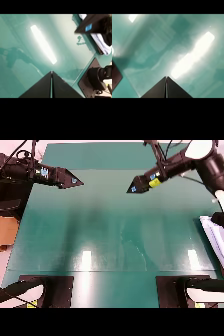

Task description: Fold the shirts.

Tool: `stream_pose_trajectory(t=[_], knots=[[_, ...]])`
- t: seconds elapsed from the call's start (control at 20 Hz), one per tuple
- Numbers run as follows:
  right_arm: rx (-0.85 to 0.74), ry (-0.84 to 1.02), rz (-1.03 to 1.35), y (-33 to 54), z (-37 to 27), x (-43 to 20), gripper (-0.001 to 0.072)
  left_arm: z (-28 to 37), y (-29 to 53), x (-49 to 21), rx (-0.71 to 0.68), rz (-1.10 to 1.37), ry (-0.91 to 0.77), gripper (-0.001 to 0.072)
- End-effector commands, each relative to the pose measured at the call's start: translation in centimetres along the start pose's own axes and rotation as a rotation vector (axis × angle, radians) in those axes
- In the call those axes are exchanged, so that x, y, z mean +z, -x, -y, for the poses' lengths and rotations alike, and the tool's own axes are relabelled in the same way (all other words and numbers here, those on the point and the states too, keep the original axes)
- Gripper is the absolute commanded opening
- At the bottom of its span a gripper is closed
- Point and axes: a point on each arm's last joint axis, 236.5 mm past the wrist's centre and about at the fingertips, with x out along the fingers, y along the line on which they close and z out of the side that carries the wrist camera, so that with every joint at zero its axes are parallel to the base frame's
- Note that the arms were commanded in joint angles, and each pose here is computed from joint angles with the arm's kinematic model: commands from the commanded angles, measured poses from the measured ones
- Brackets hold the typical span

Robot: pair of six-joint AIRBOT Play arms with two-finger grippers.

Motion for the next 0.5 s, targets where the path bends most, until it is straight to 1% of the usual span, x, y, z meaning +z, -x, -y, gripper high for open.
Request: stream_pose_trajectory(t=[0.0,0.15,0.45], knots=[[-0.002,-0.005,0.013,-0.9,0.5,-3.5,0.0024,0.1,0.0,0.0,-0.004,-0.001,-0.005,0.0023],[0.096,-0.034,0.066,-0.4,-0.5,-3.3,0.0024,0.9,-0.4,-0.2,-0.013,-0.009,-0.07,0.0022],[0.098,-0.051,0.076,0.2,0.4,-3.2,0.0025,1.8,-1.4,-0.1,-0.018,-0.002,-0.1,0.0023]])
